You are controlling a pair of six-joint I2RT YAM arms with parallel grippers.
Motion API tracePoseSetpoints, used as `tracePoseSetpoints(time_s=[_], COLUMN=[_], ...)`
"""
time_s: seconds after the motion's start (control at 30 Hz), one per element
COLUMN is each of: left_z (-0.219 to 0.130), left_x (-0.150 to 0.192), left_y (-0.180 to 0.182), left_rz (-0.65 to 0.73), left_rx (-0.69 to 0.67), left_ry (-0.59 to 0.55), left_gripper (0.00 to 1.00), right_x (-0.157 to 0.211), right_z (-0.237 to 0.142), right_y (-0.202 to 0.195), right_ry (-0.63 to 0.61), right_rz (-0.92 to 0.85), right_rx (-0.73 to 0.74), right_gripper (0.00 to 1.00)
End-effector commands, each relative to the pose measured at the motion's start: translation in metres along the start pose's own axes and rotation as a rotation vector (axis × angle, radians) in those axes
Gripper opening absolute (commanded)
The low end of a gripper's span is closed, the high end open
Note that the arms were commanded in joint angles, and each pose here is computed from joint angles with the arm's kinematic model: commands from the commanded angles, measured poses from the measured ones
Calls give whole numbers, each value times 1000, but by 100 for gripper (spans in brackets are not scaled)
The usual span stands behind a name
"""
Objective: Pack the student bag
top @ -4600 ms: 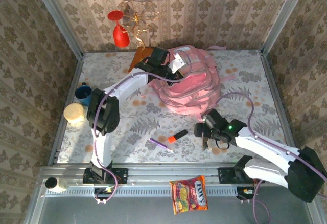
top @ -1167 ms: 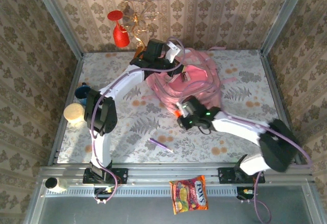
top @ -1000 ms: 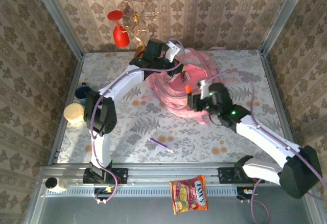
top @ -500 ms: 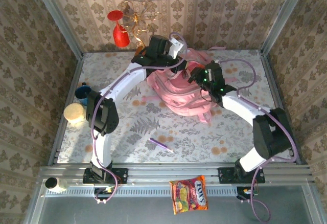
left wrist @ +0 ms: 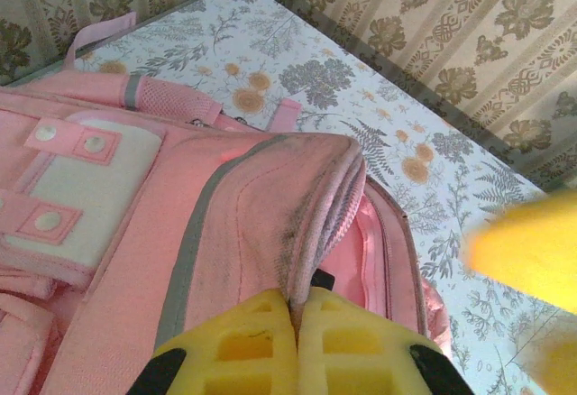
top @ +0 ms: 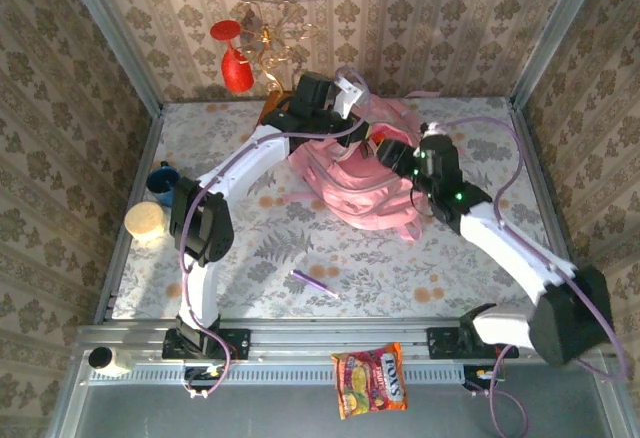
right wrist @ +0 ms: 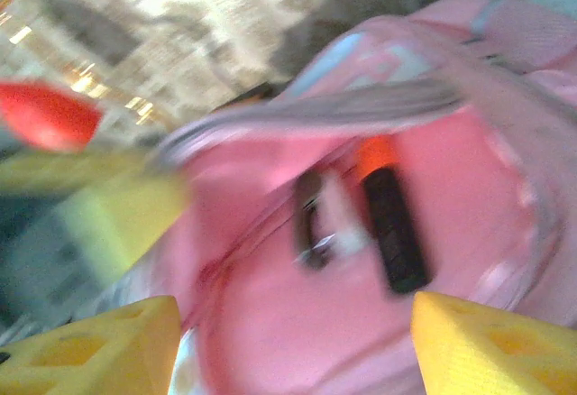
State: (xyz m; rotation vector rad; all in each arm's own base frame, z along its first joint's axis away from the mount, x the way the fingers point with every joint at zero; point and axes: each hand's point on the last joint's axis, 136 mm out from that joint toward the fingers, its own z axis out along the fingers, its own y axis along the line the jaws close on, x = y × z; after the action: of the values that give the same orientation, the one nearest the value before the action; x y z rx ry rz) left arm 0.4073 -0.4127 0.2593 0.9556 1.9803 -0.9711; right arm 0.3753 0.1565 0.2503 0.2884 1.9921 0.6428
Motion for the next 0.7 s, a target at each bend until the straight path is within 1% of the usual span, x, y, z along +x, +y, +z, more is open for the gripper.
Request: tracePoseSetpoints(time_s=[0.0,0.1,0.17,0.33,0.4,0.47,0.57,0.67], left_z=[-14,-13,-12,-9,-9,-8,-10,-12], left_x=[-32,-31,-30,-27,-26,-25,-25,-25], left_y=[-10,-5,-4,-2,-3,-3,-4,-5], left_rz=[80,69,69,69,70,71,74,81], left_rx=[23,20,21,19,21,20,15,14], left_ry=[-112,-110,-105,-94,-90,-87,-87,-88], left_gripper=[0,0,0,0,0,0,0,0], right_x=[73,142,189,269,295,318,341,354], right_z=[-26,-41,-50,-57,-53,-46,-36,-29], right_y=[11,28,36,57,60,58,50,43], right_ry=[175,314,402,555,622,684,756,787], right_rz=[-342,-480,-569,-784,-852,-919,-981,-1017], right_rx=[-23,-119,-169,-232,-226,-192,-146,-123], right_gripper=[69,70,72,77,77,73,68,62])
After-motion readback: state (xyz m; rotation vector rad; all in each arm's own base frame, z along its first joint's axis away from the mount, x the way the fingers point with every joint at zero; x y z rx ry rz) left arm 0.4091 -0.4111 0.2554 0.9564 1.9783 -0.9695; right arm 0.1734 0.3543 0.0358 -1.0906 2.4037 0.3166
